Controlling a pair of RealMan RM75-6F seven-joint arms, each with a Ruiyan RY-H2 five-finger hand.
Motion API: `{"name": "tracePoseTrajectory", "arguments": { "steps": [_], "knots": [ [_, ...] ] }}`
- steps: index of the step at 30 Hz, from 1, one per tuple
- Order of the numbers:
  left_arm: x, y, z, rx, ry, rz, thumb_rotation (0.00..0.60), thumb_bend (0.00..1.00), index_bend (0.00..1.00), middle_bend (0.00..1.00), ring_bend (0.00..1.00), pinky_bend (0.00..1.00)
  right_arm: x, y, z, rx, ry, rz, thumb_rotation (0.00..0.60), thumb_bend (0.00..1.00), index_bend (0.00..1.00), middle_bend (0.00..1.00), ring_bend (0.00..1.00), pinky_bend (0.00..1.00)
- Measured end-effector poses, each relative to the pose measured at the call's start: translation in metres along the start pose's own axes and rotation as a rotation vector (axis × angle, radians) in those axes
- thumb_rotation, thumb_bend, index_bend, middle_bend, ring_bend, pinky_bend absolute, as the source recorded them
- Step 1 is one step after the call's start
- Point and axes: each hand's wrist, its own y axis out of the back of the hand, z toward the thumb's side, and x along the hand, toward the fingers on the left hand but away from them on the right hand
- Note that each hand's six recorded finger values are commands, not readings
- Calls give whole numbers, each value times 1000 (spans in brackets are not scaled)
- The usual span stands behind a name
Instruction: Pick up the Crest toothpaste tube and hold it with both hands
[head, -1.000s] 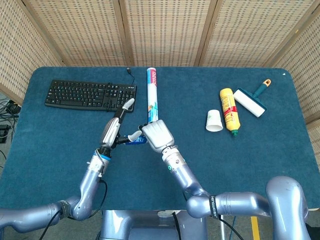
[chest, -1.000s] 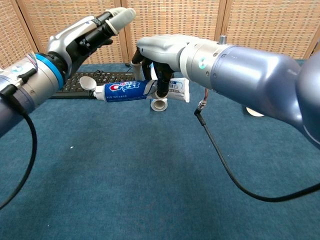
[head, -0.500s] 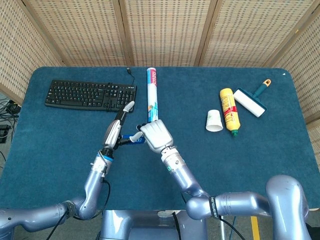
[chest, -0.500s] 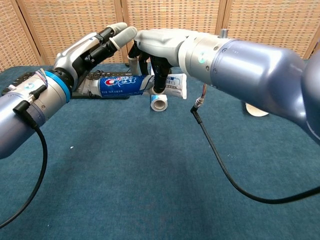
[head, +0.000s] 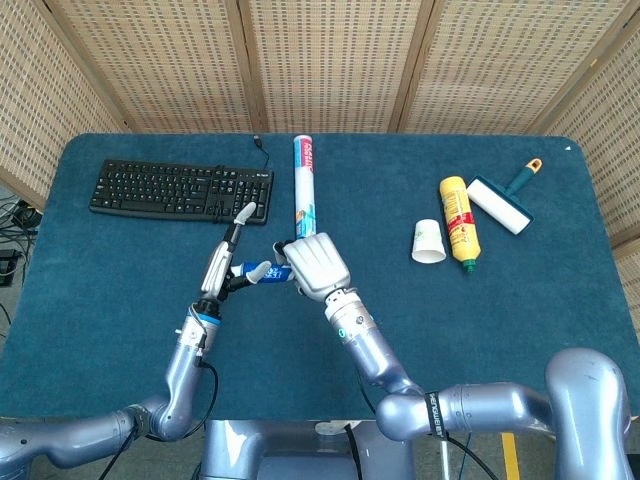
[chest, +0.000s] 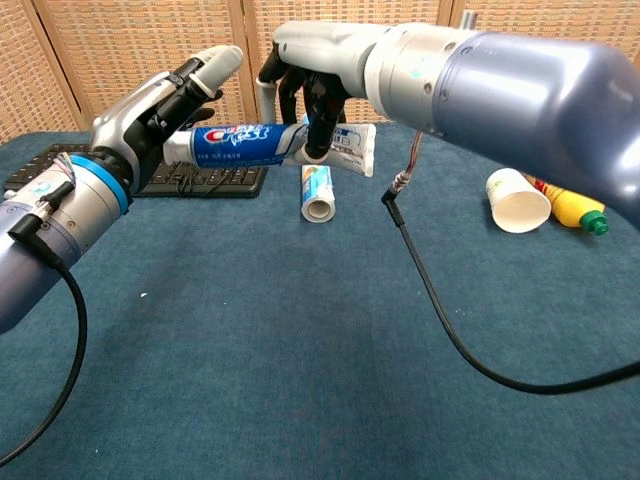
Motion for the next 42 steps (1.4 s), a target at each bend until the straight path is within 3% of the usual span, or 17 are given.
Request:
{"name": "tracePoseTrajectory", "arguments": {
  "steps": [20,30,42],
  "knots": [
    [4,-13,2,-268,-14,57,188,0,0,0,0,0,-2,4,-2,-163,-14,23,600,623,679,702,604,698],
    [9,-34,6,-302,13,40,190,0,0,0,0,0,-7,1,2,-194,-24,23,600,623,680,702,604,698],
    [11,-44,8,-320,24,49,204,0,0,0,0,0,-5,6,-1,-210,-44,10,600,625,681,704,604,698]
  ]
}}
